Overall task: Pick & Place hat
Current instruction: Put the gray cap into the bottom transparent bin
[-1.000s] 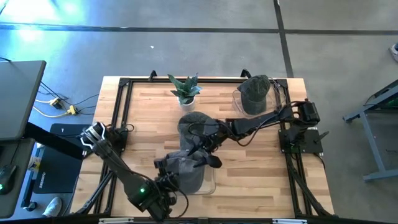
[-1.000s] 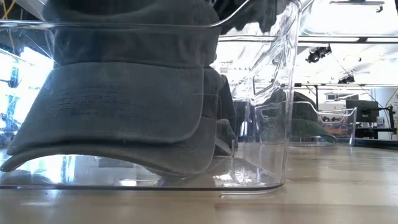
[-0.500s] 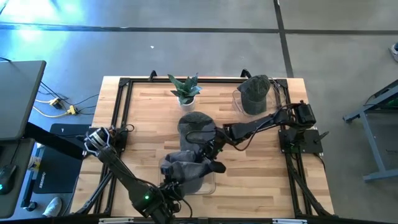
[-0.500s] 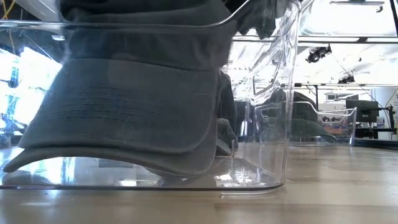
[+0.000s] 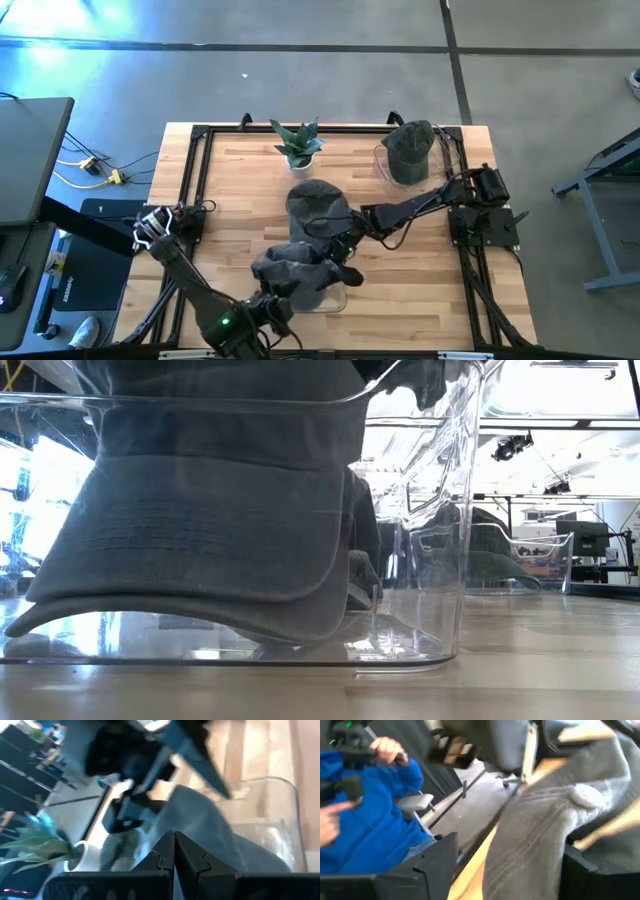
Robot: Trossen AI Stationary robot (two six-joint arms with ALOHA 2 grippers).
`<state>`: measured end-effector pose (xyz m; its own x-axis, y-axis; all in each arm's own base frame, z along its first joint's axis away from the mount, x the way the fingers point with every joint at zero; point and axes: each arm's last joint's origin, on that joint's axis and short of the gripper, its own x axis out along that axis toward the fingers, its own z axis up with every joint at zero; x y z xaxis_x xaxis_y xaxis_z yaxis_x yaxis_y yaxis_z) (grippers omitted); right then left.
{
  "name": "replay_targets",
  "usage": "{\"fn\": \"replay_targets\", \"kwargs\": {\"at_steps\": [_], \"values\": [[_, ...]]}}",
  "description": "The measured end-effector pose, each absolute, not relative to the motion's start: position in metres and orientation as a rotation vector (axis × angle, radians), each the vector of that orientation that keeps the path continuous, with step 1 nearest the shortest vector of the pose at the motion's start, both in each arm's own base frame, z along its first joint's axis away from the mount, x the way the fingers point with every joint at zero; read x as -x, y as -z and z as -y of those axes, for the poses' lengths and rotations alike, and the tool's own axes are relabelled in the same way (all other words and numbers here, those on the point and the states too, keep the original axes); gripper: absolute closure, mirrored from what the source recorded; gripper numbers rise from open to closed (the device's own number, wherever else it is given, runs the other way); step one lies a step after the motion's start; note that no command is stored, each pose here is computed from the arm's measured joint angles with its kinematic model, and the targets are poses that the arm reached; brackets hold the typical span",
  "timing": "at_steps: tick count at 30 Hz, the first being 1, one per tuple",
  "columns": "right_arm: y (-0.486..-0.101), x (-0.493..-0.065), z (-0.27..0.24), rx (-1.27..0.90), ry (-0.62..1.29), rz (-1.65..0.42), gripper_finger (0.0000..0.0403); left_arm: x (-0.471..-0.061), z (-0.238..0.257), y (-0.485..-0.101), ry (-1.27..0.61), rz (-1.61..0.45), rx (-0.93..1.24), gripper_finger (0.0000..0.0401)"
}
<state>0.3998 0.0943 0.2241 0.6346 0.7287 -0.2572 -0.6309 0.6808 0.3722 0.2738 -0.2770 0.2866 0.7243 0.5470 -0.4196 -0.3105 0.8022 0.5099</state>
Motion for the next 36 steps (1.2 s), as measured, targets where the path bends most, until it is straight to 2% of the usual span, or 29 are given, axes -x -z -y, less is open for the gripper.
{"fn": "replay_targets", "kwargs": {"at_steps": [4,8,13,17,22,27,29,32,36], "values": [[-0.228,-0.397,-0.104,-0.196,-0.898,-0.350,0.0180,-0.265,0.270,-0.296,-0.552,-0.573,-0.415,0.0398],[-0.229,-0.393,-0.111,-0.216,-1.002,-0.317,0.0185,-0.257,0.264,-0.307,-0.602,-0.558,-0.374,0.0398],[-0.226,-0.394,-0.115,-0.248,-0.925,-0.340,0.0164,-0.247,0.260,-0.324,-0.575,-0.531,-0.377,0.0398],[-0.219,-0.399,-0.118,-0.255,-0.762,-0.339,0.0137,-0.251,0.259,-0.321,-0.581,-0.545,-0.376,0.0398],[-0.213,-0.406,-0.120,-0.309,-0.578,-0.301,0.0135,-0.253,0.257,-0.319,-0.585,-0.575,-0.354,0.0398],[-0.219,-0.404,-0.125,-0.284,-0.794,-0.239,0.0137,-0.256,0.255,-0.319,-0.588,-0.597,-0.342,0.0398],[-0.225,-0.403,-0.129,-0.296,-0.823,-0.186,0.0137,-0.256,0.255,-0.319,-0.587,-0.597,-0.341,0.0398],[-0.227,-0.403,-0.131,-0.301,-0.768,-0.157,0.0137,-0.255,0.255,-0.319,-0.585,-0.597,-0.337,0.0398],[-0.216,-0.405,-0.129,-0.304,-0.626,-0.251,0.0136,-0.255,0.256,-0.318,-0.579,-0.618,-0.324,0.0398]]}}
